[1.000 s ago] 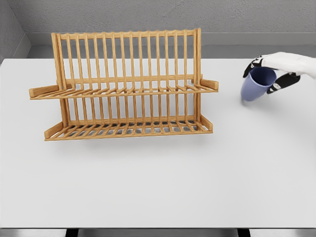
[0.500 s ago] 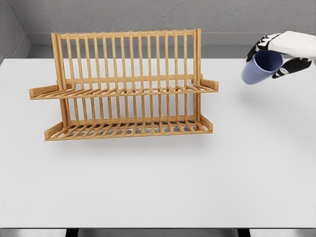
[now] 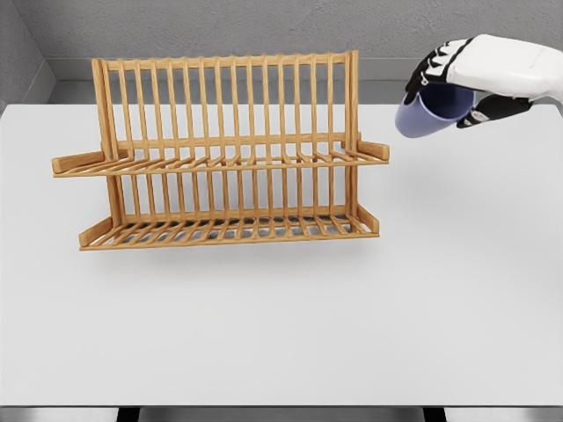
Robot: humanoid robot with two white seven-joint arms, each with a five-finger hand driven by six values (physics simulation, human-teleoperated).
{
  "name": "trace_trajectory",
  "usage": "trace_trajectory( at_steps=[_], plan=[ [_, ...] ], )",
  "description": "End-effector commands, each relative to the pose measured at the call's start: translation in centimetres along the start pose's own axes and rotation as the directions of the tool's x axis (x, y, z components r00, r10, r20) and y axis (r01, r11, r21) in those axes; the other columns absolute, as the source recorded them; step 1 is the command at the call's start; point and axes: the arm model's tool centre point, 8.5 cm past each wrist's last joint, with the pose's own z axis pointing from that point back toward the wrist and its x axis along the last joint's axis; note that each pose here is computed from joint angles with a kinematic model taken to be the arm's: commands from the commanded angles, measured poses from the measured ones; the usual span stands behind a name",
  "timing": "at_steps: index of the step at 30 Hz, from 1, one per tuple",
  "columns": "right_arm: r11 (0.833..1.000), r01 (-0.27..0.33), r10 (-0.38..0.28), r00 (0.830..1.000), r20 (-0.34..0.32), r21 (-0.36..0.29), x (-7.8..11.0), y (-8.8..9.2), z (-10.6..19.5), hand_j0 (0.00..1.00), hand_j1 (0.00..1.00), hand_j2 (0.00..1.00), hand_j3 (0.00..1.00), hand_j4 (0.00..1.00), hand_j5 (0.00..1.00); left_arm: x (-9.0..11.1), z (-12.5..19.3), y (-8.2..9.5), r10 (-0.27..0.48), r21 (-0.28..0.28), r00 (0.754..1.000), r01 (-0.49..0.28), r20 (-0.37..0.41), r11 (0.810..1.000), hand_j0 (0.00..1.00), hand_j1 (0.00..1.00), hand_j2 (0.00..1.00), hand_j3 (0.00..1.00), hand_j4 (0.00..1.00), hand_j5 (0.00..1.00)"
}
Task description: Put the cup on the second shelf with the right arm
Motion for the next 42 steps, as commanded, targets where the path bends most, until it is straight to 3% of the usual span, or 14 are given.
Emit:
trace_trajectory(
  at_steps=[1,10,25,40,42],
  plan=[
    [1.000,-0.016,0.017,0.999,0.027,-0.009,1.0,-0.5,-0.3,0.64,0.64,0.64,0.64,0.64,0.64,-0.1,0.0,0.0,0.000,0.000,1.000,0.000,-0.002,1.000,1.00,1.00,1.00,1.00,1.00,1.00],
    [0.996,-0.086,0.090,0.990,0.111,-0.034,4.2,-2.0,-1.2,0.64,0.64,0.64,0.64,0.64,0.64,-0.1,0.0,0.0,0.000,0.000,1.000,0.000,-0.002,1.000,1.00,1.00,1.00,1.00,1.00,1.00],
    [0.992,-0.105,0.116,0.978,0.173,-0.071,6.4,-2.8,-2.6,0.64,0.64,0.64,0.64,0.64,0.64,-0.1,0.0,0.0,0.000,0.000,1.000,0.000,-0.002,1.000,1.00,1.00,1.00,1.00,1.00,1.00],
    [0.996,-0.082,0.089,0.970,0.225,-0.041,7.4,-1.4,-4.6,0.64,0.64,0.64,0.64,0.64,0.64,-0.1,0.0,0.0,0.000,0.000,1.000,0.000,-0.002,1.000,1.00,1.00,1.00,1.00,1.00,1.00],
    [0.996,-0.076,0.083,0.970,0.228,-0.037,7.4,-1.2,-4.9,0.69,0.69,0.69,0.69,0.69,0.69,-0.1,0.0,0.0,0.000,0.000,1.000,0.000,-0.002,1.000,1.00,1.00,1.00,1.00,1.00,1.00]
  ],
)
